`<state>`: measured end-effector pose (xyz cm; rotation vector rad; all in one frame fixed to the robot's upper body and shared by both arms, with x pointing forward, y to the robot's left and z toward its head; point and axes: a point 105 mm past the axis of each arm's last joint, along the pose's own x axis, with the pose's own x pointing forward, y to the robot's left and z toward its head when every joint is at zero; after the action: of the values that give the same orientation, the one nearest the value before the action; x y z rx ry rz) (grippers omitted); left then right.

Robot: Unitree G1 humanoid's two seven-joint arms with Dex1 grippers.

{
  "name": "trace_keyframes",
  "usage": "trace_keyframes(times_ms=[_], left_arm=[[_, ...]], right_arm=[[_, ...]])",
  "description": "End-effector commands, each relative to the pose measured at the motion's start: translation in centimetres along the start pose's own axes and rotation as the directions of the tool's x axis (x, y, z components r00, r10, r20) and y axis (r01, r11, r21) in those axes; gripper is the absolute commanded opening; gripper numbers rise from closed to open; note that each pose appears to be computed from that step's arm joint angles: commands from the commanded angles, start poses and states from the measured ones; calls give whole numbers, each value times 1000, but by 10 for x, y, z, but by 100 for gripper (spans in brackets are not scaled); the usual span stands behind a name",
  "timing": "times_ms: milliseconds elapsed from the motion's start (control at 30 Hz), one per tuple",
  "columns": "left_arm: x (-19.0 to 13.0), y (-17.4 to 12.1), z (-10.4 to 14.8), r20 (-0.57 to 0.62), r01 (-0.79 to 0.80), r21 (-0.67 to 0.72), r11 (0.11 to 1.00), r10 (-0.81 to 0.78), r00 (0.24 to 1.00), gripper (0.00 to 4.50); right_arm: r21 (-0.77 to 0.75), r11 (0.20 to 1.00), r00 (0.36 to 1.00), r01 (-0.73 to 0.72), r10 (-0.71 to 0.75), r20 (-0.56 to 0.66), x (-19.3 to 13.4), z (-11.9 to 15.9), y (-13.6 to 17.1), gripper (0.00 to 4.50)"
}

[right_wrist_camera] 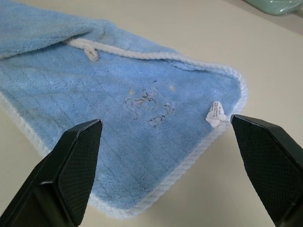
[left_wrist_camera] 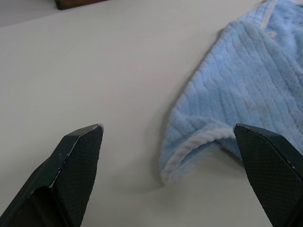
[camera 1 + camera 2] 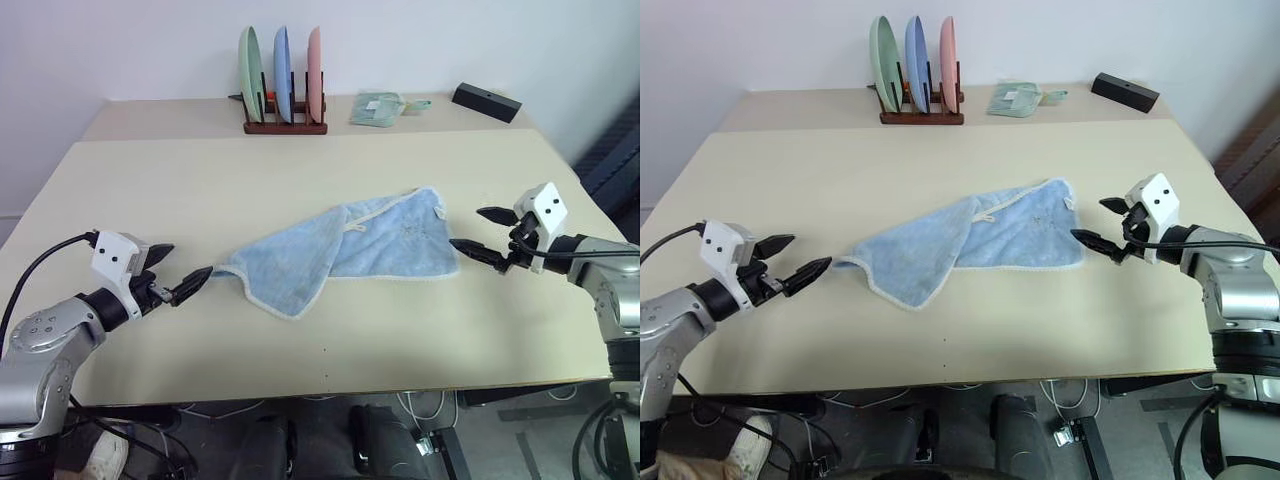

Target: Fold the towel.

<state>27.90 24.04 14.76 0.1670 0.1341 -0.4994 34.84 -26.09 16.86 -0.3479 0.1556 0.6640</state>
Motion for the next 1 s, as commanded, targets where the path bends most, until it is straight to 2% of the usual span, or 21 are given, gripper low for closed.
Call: trace_keyframes(times_ms=[33,633,800,867,1000], left_arm=[[-2,-5,5,22,-5,18,1000,5,1000,450],[-7,-7,0,26,-21,20,1000,21,999,450],[11,-28,0,45,59,2,998,-59,997,450],[19,-41,2,50,139,-15,990,-138,989,450],[41,-73,3,14,294,26,955,-295,956,450]], right_arm=[[-46,999,999,3,-1,43,5,15,-4,444],[-51,999,999,-9,12,49,20,11,1,444],[-64,998,999,20,-18,33,14,6,-4,444],[-79,997,998,23,-18,55,11,12,2,444],[-60,998,998,20,-16,54,5,10,14,444]])
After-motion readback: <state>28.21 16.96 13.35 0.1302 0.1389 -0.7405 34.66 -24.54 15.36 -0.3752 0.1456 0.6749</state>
